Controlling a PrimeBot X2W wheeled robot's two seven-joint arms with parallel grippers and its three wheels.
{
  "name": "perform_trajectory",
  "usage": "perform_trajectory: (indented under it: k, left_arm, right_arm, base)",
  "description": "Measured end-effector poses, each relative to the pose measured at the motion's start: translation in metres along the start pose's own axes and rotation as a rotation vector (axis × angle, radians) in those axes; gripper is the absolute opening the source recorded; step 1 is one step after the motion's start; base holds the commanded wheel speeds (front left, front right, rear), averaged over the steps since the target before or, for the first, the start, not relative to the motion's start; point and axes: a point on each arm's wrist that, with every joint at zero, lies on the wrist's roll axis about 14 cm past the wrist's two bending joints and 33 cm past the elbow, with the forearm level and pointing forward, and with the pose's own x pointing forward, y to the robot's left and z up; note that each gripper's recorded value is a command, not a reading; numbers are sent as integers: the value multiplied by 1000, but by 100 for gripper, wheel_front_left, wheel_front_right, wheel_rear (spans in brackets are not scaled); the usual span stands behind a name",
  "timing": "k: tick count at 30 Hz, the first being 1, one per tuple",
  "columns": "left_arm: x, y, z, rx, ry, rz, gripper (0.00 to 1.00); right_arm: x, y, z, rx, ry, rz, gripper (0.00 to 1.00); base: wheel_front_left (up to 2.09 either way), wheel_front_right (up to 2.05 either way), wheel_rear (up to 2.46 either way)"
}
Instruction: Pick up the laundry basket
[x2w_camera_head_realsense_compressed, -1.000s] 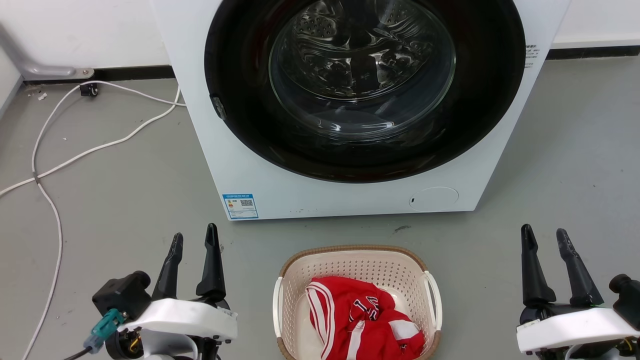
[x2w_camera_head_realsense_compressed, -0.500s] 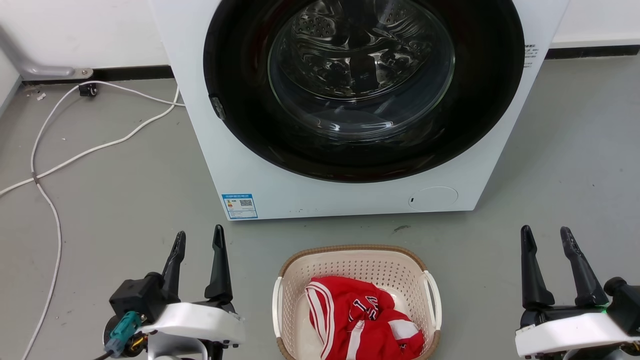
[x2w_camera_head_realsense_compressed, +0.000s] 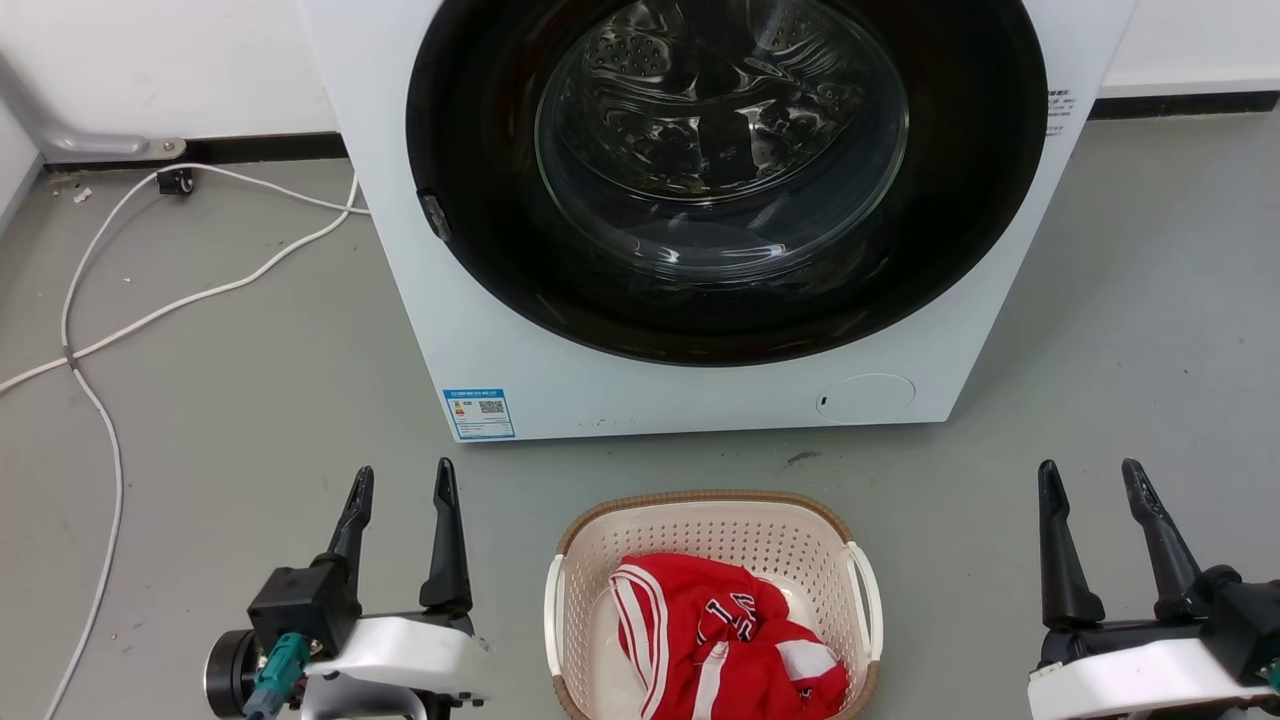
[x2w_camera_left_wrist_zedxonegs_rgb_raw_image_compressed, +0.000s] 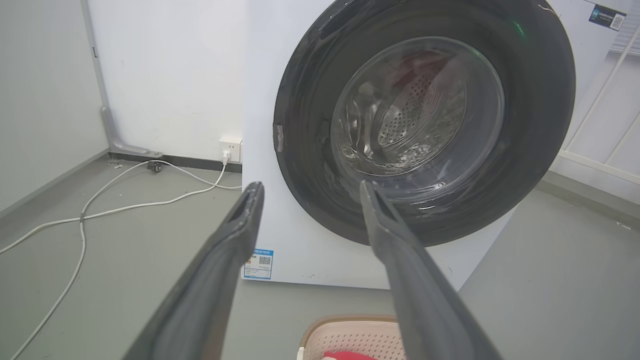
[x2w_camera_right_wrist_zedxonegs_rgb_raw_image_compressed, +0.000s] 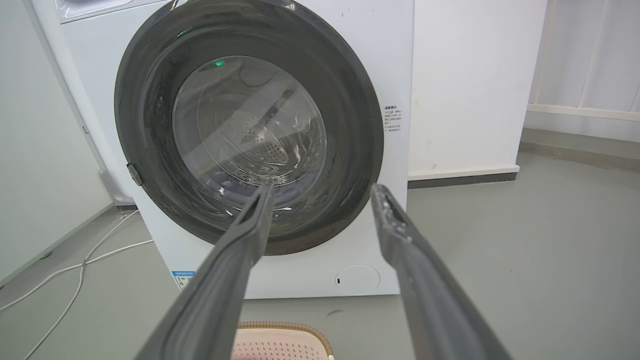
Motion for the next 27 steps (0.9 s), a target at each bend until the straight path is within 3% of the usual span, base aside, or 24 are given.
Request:
perform_trajectory:
  k: [27]
  left_arm:
    - [-5,-9,1,121,-30,-37,100]
  right_arm:
    - [-4,5,7,-88,-37,27,100]
  base:
    - [0,0,0]
